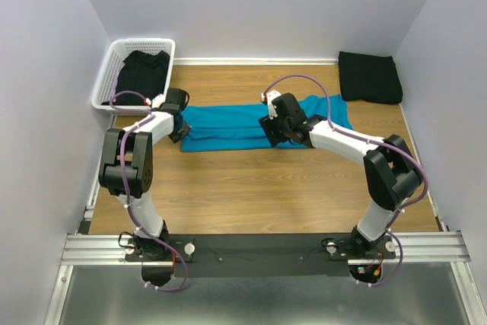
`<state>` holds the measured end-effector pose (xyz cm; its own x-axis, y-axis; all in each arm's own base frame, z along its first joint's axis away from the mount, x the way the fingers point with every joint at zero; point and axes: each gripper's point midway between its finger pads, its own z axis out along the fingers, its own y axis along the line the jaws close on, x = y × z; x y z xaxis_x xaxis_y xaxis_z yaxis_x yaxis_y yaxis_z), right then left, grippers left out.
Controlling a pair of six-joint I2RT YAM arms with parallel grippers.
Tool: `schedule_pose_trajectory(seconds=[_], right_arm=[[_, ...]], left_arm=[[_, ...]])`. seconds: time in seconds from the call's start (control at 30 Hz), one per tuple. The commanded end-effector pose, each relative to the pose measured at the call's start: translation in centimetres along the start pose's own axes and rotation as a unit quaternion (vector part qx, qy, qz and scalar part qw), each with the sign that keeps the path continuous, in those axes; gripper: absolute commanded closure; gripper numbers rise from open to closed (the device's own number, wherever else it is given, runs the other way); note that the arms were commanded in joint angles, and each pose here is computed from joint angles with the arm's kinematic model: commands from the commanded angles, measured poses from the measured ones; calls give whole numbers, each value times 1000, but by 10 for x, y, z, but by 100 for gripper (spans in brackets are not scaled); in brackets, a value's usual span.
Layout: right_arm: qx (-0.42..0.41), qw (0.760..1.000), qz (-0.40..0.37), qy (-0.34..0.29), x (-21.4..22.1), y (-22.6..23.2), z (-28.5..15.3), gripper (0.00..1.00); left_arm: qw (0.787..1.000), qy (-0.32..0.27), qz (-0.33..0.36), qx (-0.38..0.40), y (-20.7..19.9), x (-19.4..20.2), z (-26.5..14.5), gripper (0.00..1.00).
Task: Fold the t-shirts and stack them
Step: Fold the tshirt
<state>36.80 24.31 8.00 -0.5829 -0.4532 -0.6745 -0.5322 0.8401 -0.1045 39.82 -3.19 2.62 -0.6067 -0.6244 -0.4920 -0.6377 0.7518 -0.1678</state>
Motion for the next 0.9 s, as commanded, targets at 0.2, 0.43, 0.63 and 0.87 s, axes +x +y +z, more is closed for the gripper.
schedule_pose_trajectory(seconds=[0.2,0.43,0.63,0.87], right_arm=[[-5,1000,2,0,7,1,-3,29],[-5,1000,5,0,8,1,-4,29],[-8,1000,8,1,8,2,-3,29],[-10,1000,4,-3,2,3,-1,29]], left_arm=[[999,-28,-9,39,-5,-14,-6,55],[999,-19,-5,42,-5,-9,-1,69],[999,-27,3,31,-5,-17,-3,91],[999,-45,9,23,-9,-36,-14,99]])
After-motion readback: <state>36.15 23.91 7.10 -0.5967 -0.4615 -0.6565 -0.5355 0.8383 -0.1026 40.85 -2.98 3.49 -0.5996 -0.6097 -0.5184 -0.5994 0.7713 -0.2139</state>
